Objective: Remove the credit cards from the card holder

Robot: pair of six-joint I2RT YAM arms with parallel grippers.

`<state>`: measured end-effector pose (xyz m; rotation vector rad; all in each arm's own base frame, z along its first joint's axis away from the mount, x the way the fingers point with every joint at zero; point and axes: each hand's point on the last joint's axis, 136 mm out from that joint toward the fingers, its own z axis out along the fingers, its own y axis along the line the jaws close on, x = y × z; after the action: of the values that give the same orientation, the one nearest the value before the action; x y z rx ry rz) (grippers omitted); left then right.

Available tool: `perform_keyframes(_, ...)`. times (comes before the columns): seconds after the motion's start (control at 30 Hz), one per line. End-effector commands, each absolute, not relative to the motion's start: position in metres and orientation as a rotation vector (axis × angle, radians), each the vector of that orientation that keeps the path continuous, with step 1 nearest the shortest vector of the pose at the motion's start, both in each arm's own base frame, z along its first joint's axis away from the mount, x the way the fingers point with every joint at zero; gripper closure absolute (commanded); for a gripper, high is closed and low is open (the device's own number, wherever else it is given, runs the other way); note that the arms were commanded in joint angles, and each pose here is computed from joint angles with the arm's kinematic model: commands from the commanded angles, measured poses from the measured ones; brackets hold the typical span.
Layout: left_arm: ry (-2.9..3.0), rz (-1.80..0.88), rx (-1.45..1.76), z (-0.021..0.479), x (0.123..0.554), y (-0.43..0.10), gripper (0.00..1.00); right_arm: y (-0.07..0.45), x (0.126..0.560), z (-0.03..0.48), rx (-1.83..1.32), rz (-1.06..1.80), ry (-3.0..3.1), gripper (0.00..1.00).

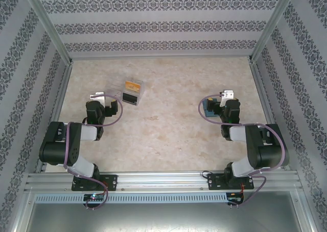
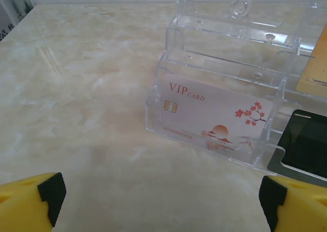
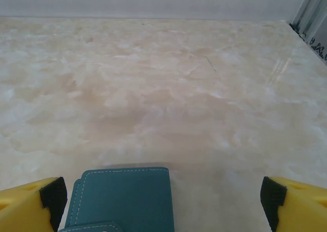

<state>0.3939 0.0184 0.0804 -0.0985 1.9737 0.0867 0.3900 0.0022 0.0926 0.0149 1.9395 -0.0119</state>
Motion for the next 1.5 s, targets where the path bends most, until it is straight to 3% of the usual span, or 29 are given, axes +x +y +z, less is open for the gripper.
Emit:
perform_keyframes(0.0, 1.968, 0.084, -0.072, 0.083, 0.398, 0.015, 0.01, 0.002, 0.398, 0.106, 0.022, 0.01, 1.892, 0.02)
perform_keyframes(0.87, 1.961, 0.09, -0.078, 0.085, 0.397, 0.016, 0.01, 0.002, 0.397, 0.106, 0.02, 0.02, 1.886, 0.02)
perform_keyframes(1.13, 1.993, 0.177, -0.15, 0.123, 0.382, 0.032, 0.01, -0.014, 0.38, 0.151, 0.114, -0.049, 1.839, 0.02)
perform_keyframes(1.47, 2.062, 0.103, -0.447, 0.179, 0.35, 0.042, 0.01, -0.023, 0.354, 0.186, 0.509, 0.097, 2.014, 0.02)
